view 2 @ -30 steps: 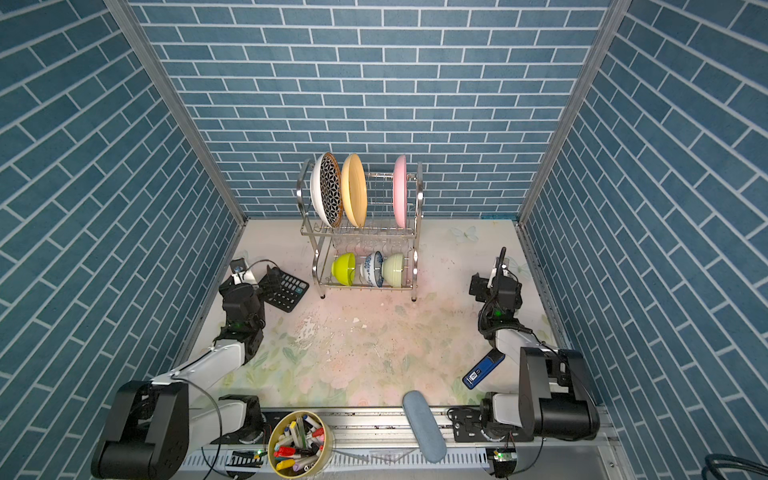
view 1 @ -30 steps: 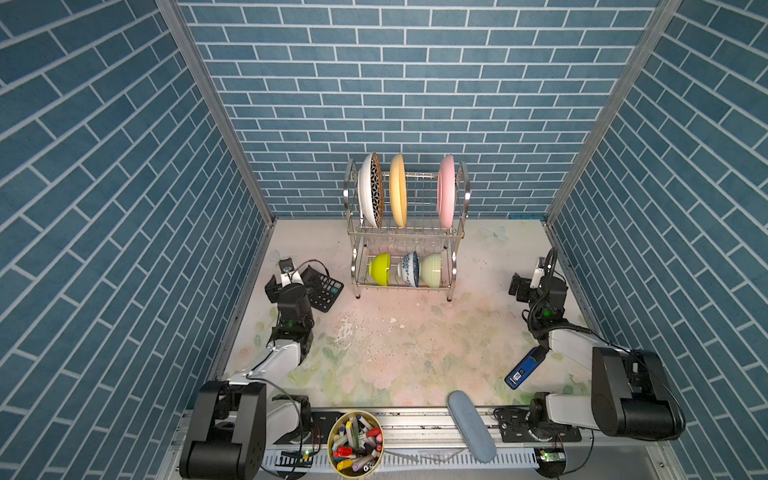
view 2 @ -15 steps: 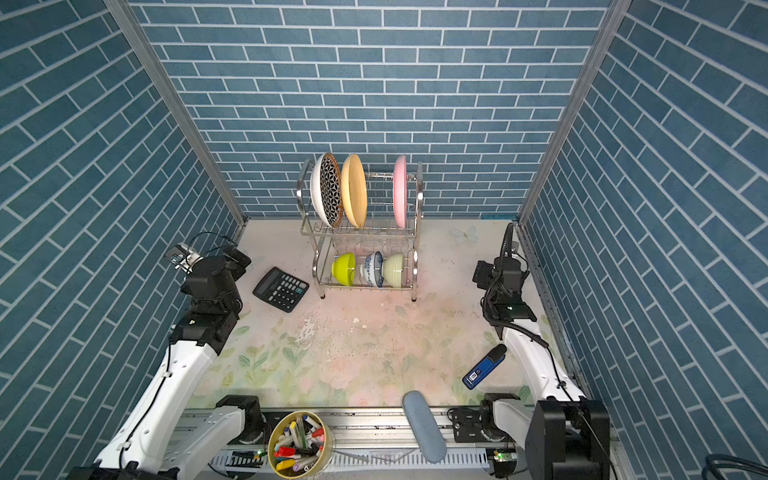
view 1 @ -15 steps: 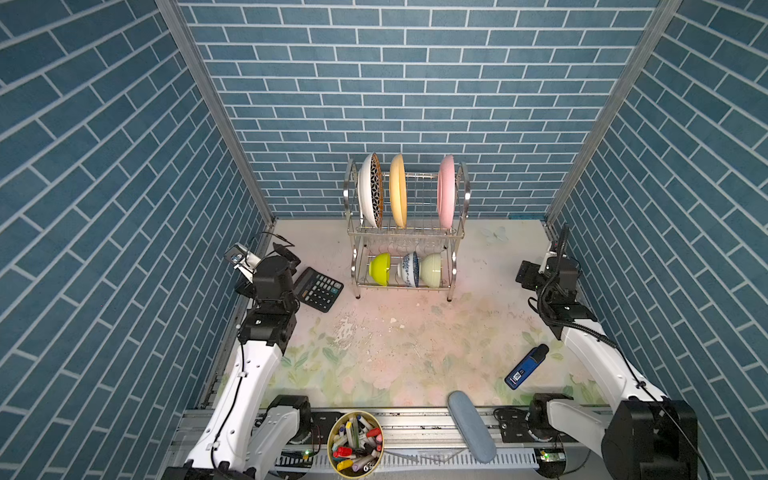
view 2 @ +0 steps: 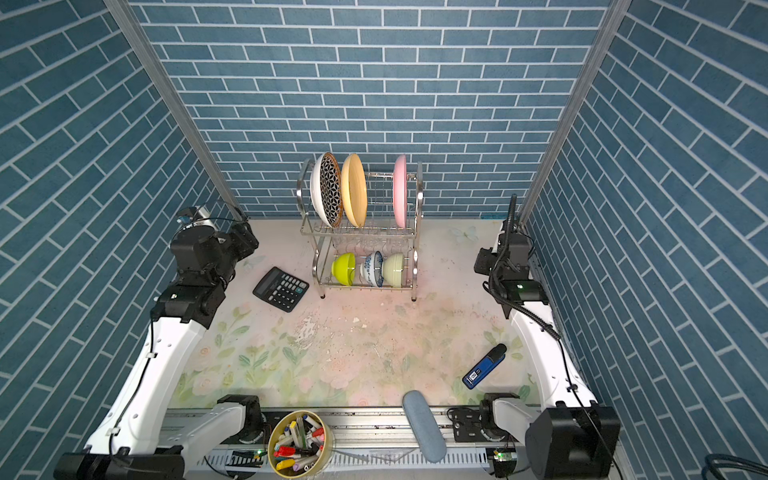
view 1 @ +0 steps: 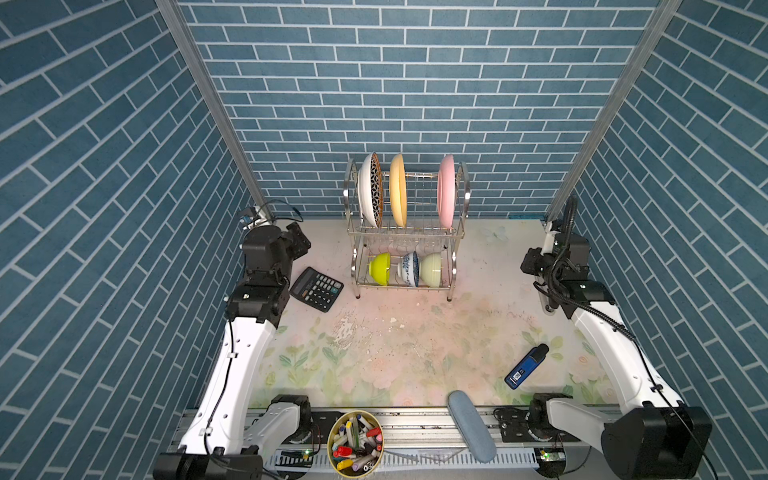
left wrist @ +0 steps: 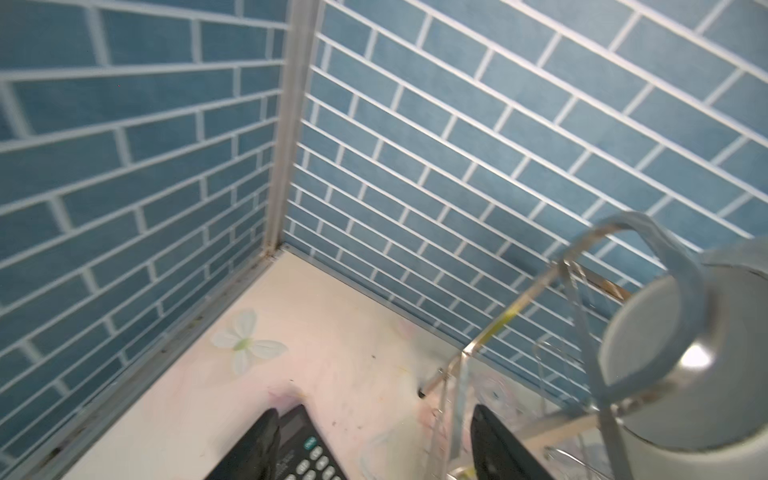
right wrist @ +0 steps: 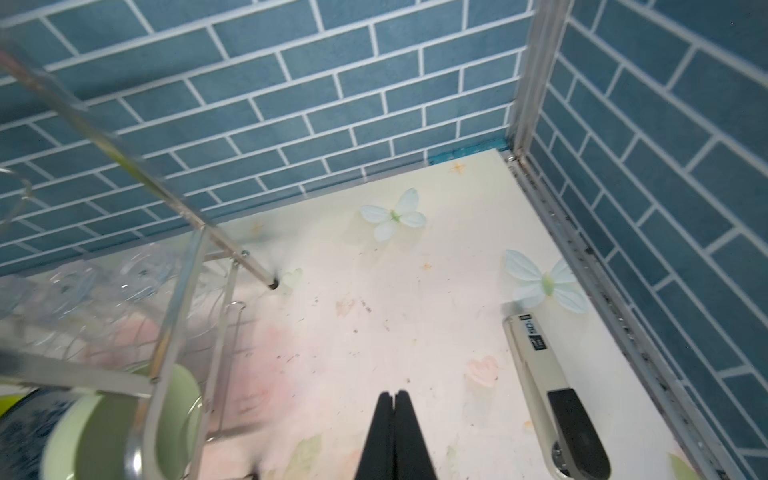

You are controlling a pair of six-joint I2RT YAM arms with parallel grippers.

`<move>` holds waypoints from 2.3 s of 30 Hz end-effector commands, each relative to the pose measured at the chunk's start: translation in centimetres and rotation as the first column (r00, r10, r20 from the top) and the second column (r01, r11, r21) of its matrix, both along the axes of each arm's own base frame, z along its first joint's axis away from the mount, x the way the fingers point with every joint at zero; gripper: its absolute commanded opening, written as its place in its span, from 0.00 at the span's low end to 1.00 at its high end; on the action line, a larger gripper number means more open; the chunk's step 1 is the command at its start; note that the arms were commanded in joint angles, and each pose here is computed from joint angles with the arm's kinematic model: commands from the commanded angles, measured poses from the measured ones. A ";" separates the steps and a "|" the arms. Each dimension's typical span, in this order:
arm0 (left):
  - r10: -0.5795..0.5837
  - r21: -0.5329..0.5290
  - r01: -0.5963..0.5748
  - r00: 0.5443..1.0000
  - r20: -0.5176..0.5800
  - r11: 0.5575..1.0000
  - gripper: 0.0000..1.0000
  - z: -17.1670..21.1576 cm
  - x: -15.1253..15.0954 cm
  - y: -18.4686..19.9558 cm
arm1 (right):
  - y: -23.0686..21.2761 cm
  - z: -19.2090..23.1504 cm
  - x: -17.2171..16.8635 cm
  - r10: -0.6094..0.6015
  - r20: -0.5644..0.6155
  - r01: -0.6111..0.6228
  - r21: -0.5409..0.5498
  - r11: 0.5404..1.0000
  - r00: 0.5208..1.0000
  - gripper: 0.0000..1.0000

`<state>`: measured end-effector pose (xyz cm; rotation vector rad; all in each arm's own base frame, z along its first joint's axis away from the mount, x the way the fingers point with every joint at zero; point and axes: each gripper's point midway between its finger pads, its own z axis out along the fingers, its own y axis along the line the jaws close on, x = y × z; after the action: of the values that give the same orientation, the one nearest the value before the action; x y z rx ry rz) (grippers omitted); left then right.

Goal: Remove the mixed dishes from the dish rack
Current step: 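Move the right gripper to the pink plate rim while the left approaches the rack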

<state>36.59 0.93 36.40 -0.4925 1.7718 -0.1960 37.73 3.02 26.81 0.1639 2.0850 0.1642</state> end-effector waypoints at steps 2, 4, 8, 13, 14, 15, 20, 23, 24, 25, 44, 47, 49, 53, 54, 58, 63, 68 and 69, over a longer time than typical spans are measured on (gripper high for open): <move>-0.267 -0.009 0.267 0.964 -0.010 0.964 0.70 0.6 1.7 -4.5 | 3.9 3.5 0.5 0.160 -0.001 -0.159 0.095 0.983 0.987 0.00; -0.334 -0.019 0.334 0.943 0.008 0.942 0.69 1.2 2.5 -5.8 | 5.2 5.2 0.9 0.196 0.015 -0.196 0.098 0.976 0.980 0.00; -0.452 -0.047 0.454 0.891 0.047 0.890 0.72 1.9 3.8 -8.2 | 7.8 8.4 1.1 0.278 0.049 -0.281 0.084 0.956 0.959 0.09; -0.517 -0.061 0.521 0.853 0.075 0.851 0.73 3.1 4.7 -9.6 | 10.7 11.3 1.3 0.354 0.081 -0.361 0.080 0.929 0.932 0.19; -0.529 -0.060 0.534 0.845 0.080 0.843 0.73 3.3 4.6 -9.9 | 11.2 11.6 1.4 0.366 0.083 -0.373 0.083 0.924 0.927 0.19; -0.542 -0.054 0.548 0.835 0.091 0.835 0.73 3.8 4.6 -10.1 | 11.7 11.8 1.6 0.380 0.081 -0.386 0.088 0.918 0.921 0.21; -0.576 -0.031 0.583 0.809 0.120 0.812 0.76 4.9 4.7 -11.1 | 14.2 12.3 2.4 0.442 0.075 -0.447 0.077 0.891 0.894 0.28; -0.584 -0.020 0.590 0.803 0.117 0.807 0.80 5.3 5.2 -11.3 | 15.4 12.6 2.7 0.473 0.082 -0.478 0.075 0.875 0.878 0.28; -0.587 -0.020 0.592 0.802 0.113 0.805 0.81 5.4 5.4 -11.4 | 15.8 12.8 2.6 0.483 0.088 -0.489 0.074 0.869 0.871 0.28; -0.590 -0.023 0.595 0.800 0.109 0.803 0.82 5.4 5.7 -11.5 | 16.2 12.9 2.5 0.489 0.094 -0.496 0.073 0.865 0.867 0.29; -0.597 0.012 0.597 0.801 0.045 0.802 0.64 4.0 8.6 -13.6 | 17.1 15.0 1.0 0.530 0.152 -0.543 0.063 0.837 0.834 0.38; -0.593 0.044 0.592 0.805 0.025 0.805 0.64 3.9 8.7 -14.0 | 17.0 15.3 1.1 0.525 0.160 -0.538 0.051 0.841 0.836 0.38; -0.589 0.062 0.587 0.808 0.017 0.807 0.62 3.9 8.6 -14.1 | 17.1 15.5 1.3 0.528 0.166 -0.541 0.048 0.839 0.833 0.39; -0.582 0.073 0.580 0.813 0.008 0.811 0.57 3.8 8.7 -14.1 | 17.3 16.0 1.8 0.530 0.176 -0.544 0.044 0.838 0.830 0.42; -0.579 0.074 0.577 0.815 0.004 0.813 0.55 3.7 8.7 -14.0 | 17.3 16.1 2.0 0.529 0.180 -0.544 0.043 0.838 0.829 0.43; -0.579 0.081 0.578 0.815 -0.003 0.812 0.53 3.5 8.8 -14.1 | 17.7 16.7 2.5 0.530 0.200 -0.548 0.042 0.835 0.824 0.45; -0.578 0.093 0.576 0.816 -0.005 0.812 0.46 3.5 8.9 -14.3 | 18.1 16.8 3.6 0.532 0.198 -0.549 0.041 0.834 0.823 0.45; -0.580 0.102 0.577 0.815 -0.011 0.810 0.37 3.5 8.8 -14.6 | 18.6 15.9 4.9 0.536 0.168 -0.550 0.045 0.834 0.827 0.43; -0.580 0.105 0.578 0.815 -0.012 0.809 0.35 3.6 8.8 -14.7 | 18.7 15.8 5.1 0.537 0.162 -0.550 0.045 0.834 0.827 0.42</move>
<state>45.47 -13.30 38.98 0.1227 1.8767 -0.5394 42.63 21.37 41.83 -0.3553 1.9451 0.6077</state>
